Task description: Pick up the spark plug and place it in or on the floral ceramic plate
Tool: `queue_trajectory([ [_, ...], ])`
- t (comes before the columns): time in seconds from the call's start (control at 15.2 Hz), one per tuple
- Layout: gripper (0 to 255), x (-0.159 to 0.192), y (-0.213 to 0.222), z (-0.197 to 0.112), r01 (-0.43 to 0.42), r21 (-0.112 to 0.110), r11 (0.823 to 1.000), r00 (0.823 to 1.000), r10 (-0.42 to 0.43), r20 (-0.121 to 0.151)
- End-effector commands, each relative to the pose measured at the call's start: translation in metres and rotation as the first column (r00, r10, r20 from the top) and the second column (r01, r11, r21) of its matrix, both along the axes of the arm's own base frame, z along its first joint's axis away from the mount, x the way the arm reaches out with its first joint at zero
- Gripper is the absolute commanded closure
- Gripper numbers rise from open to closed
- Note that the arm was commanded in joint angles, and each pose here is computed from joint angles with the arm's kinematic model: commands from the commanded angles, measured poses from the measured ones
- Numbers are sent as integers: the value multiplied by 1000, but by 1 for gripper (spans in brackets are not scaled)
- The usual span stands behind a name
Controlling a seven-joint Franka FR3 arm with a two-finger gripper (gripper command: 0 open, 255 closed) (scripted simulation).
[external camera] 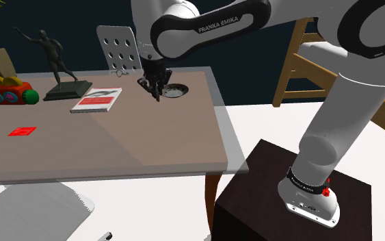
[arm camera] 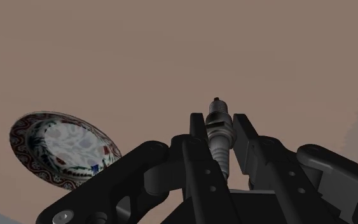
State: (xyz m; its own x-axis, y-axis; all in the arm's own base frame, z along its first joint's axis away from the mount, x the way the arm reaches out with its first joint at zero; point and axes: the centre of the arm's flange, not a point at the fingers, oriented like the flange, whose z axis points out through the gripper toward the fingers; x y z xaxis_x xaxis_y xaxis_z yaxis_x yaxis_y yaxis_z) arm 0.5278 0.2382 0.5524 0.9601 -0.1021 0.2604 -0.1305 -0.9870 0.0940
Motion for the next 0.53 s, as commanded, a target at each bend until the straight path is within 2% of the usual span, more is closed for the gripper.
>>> queue_trajectory([
  [0.0, 255, 11, -22, -1, -2, 0, 1000, 1000, 2, 0],
  [0.46, 255, 62, -99, 0, -2, 0, 1000, 1000, 2, 0],
])
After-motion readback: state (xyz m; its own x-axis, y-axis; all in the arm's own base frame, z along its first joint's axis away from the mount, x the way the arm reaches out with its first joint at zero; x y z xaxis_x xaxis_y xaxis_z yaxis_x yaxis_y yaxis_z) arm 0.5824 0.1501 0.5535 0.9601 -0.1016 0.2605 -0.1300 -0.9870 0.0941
